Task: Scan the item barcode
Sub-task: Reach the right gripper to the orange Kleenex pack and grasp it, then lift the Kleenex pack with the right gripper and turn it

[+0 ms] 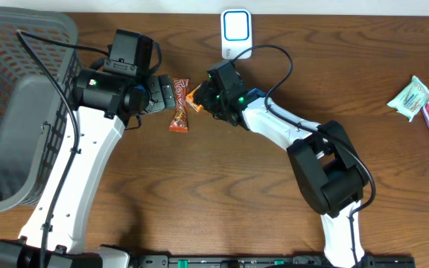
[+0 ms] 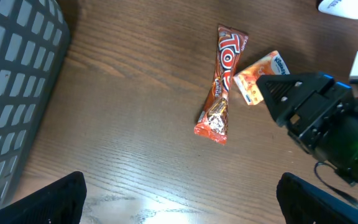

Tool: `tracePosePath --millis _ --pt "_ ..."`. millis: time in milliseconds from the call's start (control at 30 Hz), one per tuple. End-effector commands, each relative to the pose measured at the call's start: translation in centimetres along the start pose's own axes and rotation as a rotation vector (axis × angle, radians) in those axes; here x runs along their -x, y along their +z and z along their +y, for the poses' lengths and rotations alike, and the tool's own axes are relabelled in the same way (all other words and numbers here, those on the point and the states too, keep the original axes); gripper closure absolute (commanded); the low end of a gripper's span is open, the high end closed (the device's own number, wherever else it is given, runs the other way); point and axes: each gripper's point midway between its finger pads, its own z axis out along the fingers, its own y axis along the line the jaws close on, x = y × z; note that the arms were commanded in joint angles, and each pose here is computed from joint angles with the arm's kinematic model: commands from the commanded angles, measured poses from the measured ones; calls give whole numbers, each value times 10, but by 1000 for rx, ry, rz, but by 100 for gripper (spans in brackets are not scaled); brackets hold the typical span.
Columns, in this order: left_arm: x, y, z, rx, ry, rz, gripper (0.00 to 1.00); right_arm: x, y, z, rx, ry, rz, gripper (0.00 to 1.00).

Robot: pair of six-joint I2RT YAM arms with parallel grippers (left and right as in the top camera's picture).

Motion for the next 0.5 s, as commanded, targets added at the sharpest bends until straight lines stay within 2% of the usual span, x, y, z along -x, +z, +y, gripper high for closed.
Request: tracePosePath --millis 0,100,133,200,267,367,467 --pt "0 0 3 11 1 -2 2 -10 18 -19 -49 43 14 41" --pt "0 0 3 11 1 -2 2 -11 21 -25 -60 46 18 43" --pt "0 0 3 11 1 -2 2 -11 21 -26 -64 44 19 47" --pt "0 0 3 11 1 -2 2 -9 21 -27 -63 -3 22 67" --pt "0 0 3 11 1 -2 2 -8 20 -34 -82 -34 41 83" --pt "0 0 3 11 1 -2 2 -8 15 -55 -151 -33 73 85" --pt "0 0 3 11 1 -2 2 -8 8 -74 -200 -73 121 95"
